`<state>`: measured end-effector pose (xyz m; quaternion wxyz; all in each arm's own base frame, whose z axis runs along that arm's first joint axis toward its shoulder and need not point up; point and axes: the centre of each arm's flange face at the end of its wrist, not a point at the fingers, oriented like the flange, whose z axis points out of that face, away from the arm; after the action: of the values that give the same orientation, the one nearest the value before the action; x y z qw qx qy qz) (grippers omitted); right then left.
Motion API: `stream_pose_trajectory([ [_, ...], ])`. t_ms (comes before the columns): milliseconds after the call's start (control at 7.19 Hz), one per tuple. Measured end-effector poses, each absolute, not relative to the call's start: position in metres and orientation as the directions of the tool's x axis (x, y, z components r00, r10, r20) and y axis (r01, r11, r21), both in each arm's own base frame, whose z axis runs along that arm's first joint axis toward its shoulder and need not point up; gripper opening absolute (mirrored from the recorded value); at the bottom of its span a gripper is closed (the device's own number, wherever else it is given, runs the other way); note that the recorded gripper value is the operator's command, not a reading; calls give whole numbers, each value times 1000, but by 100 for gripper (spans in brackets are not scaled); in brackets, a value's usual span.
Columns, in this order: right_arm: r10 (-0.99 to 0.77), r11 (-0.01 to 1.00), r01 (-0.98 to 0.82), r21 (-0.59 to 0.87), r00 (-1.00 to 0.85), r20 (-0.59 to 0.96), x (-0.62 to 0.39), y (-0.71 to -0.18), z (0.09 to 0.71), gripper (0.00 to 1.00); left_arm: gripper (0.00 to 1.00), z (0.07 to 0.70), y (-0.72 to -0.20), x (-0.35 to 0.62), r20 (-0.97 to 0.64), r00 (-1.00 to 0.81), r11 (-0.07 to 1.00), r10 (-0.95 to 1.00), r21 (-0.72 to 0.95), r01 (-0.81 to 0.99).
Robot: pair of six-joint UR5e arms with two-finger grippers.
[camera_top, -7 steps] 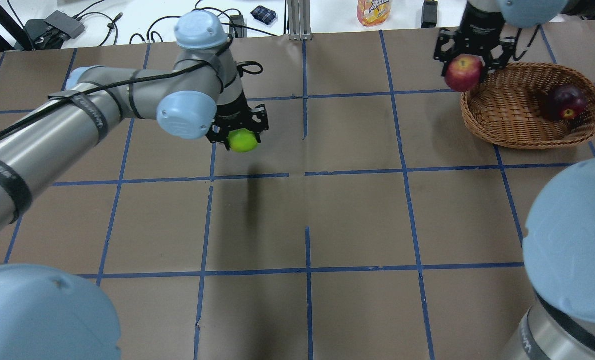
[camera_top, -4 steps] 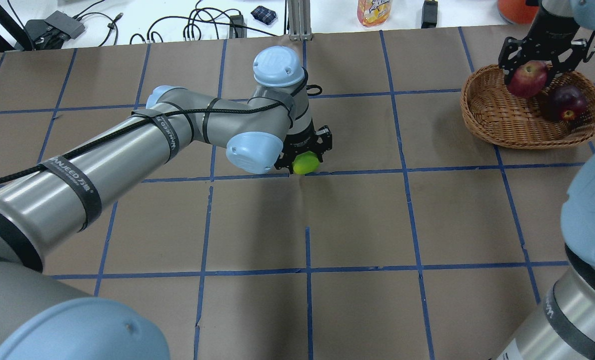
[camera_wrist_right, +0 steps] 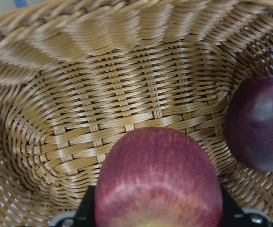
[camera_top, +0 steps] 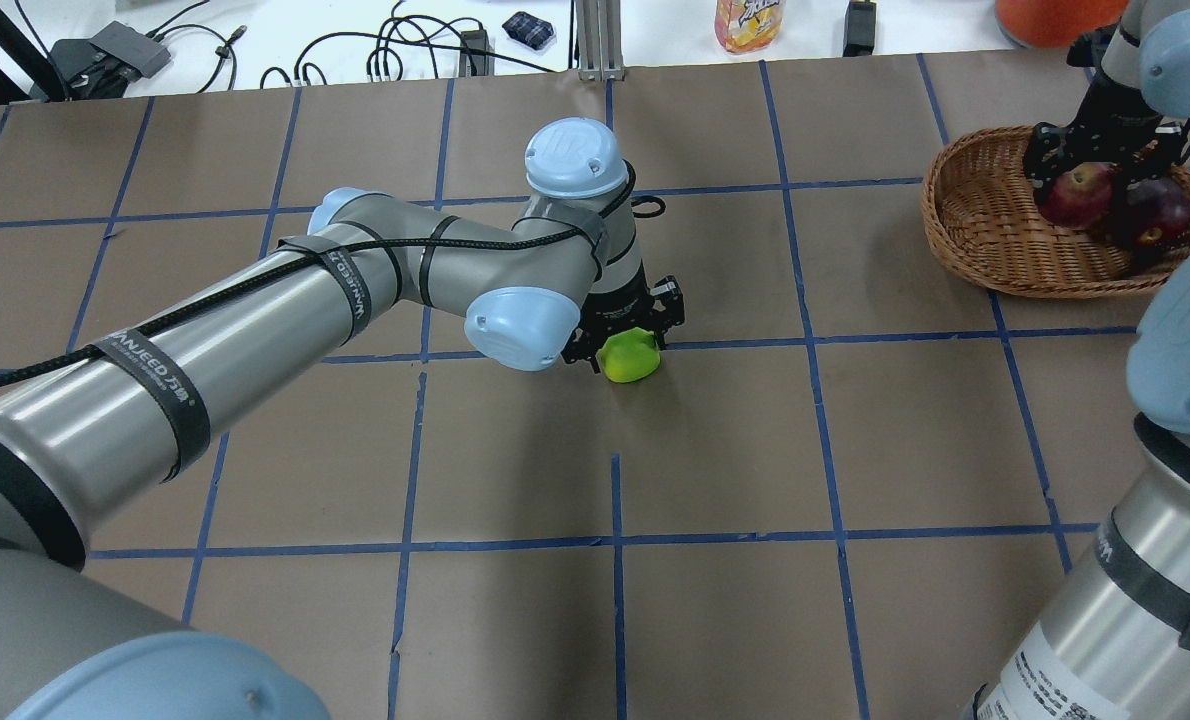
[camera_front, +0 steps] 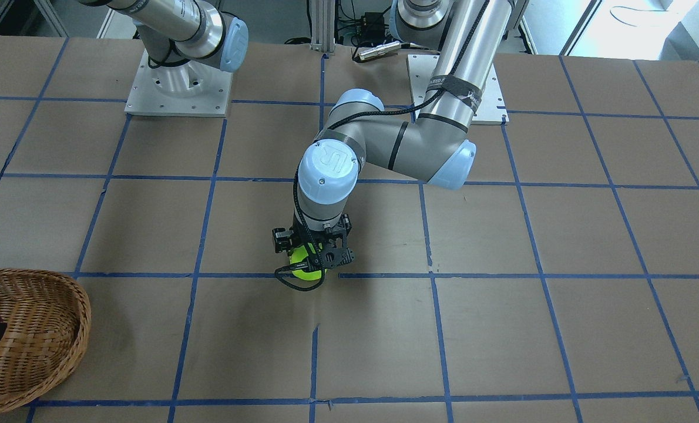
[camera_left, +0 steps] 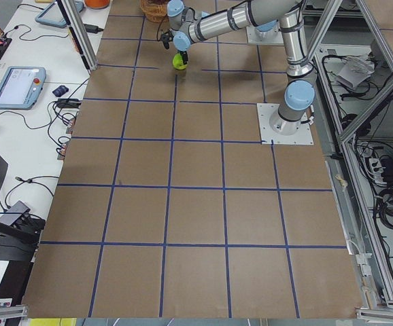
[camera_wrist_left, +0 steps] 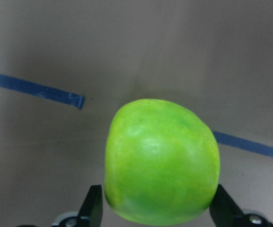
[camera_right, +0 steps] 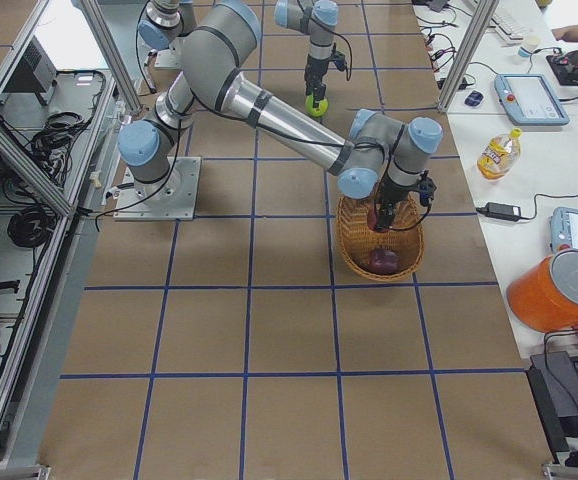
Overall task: Put all apples into basket
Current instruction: 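Release red apple in basket with right while left sets green apple at center, then grasp the green apple with the right gripper while the left gripper withdraws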
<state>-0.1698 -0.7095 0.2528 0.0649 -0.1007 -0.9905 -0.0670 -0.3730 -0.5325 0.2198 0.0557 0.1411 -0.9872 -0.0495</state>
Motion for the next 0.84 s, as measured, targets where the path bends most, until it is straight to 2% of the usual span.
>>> stream_pose_trajectory([
  [139, 191, 969, 209, 131, -972, 140, -173, -710, 243, 64, 100, 230, -534, -370, 99, -953, 956, -285, 109, -274],
  [278, 190, 968, 209, 138, -972, 138, -175, -710, 237, 100, 100, 253, -536, -362, 95, -951, 952, -294, 114, -283],
  [557, 201, 964, 220, 149, -970, 136, -183, -708, 232, 100, 100, 322, -533, -324, 72, -961, 955, -266, 151, -254],
  [696, 206, 962, 226, 153, -969, 135, -186, -706, 234, 100, 90, 358, -522, -301, 56, -971, 962, -233, 155, -223],
  [835, 207, 962, 227, 154, -969, 134, -187, -704, 244, 100, 87, 392, -503, -279, 20, -985, 974, -172, 155, -167],
])
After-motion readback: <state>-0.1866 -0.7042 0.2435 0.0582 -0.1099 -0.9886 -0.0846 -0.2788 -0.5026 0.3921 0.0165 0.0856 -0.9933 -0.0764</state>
